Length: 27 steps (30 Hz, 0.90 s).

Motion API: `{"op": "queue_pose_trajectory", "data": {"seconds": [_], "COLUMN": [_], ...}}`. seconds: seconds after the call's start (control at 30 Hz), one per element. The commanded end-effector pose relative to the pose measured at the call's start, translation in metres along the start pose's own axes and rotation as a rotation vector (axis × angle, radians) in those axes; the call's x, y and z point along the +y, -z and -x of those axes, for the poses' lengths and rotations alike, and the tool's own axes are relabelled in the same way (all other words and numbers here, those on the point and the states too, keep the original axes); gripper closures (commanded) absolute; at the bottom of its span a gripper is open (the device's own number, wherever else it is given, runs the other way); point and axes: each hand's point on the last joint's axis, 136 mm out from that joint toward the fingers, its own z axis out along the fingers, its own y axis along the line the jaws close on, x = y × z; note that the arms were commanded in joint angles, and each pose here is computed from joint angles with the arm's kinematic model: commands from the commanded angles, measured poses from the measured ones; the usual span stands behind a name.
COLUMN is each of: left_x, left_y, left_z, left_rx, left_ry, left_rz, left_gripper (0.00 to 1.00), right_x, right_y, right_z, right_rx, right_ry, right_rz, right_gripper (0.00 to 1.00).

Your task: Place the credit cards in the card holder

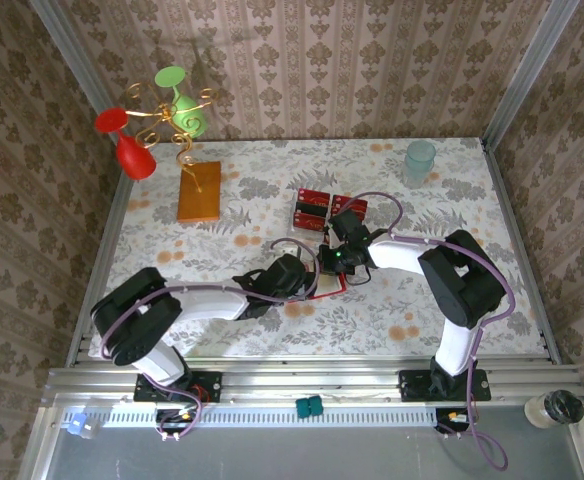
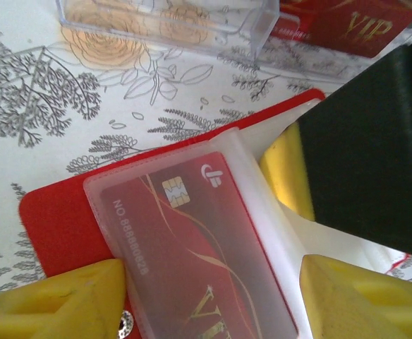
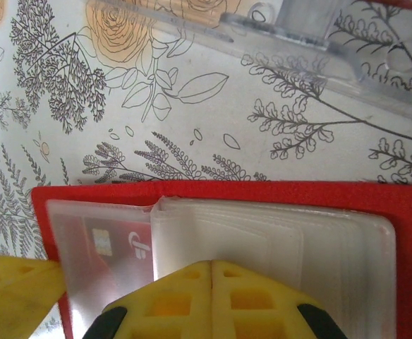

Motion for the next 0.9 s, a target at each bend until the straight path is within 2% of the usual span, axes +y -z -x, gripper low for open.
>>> {"op": "queue_pose_trajectory", "data": {"seconds": [0.0,0.37,0.6,0.87], "left_x": [-0.003,-0.021,-0.017,-0.012], "left_y": [0.017,0.008,-0.002,0.002], "left_z": [0.016,0.014,0.002,0.0], "left_rx": [-0.046,-0.034,-0.017,-0.029], "left_ry": [-0.028,-0.065,-0.072,-0.056], "left_rz": [0.027,0.002,0.006,0.006], "left_gripper": [0.33,0.34,0.35,0.35], "right_x": [-0.004,-0.003,-0.001,-0.006], "right_y": [-0.006,-0.009,-0.009,0.017], "right_z": [-0.016,-0.019,-0.018,0.012], "right_rx": [0.068,0.076,0.077,0.025], "right_ry": [-0.032,-0.05,-0.064,-0.034], "right_rz": [-0.001,0.018,0.036,0.017], "right_gripper": [1.0,1.0,1.0,1.0]}}
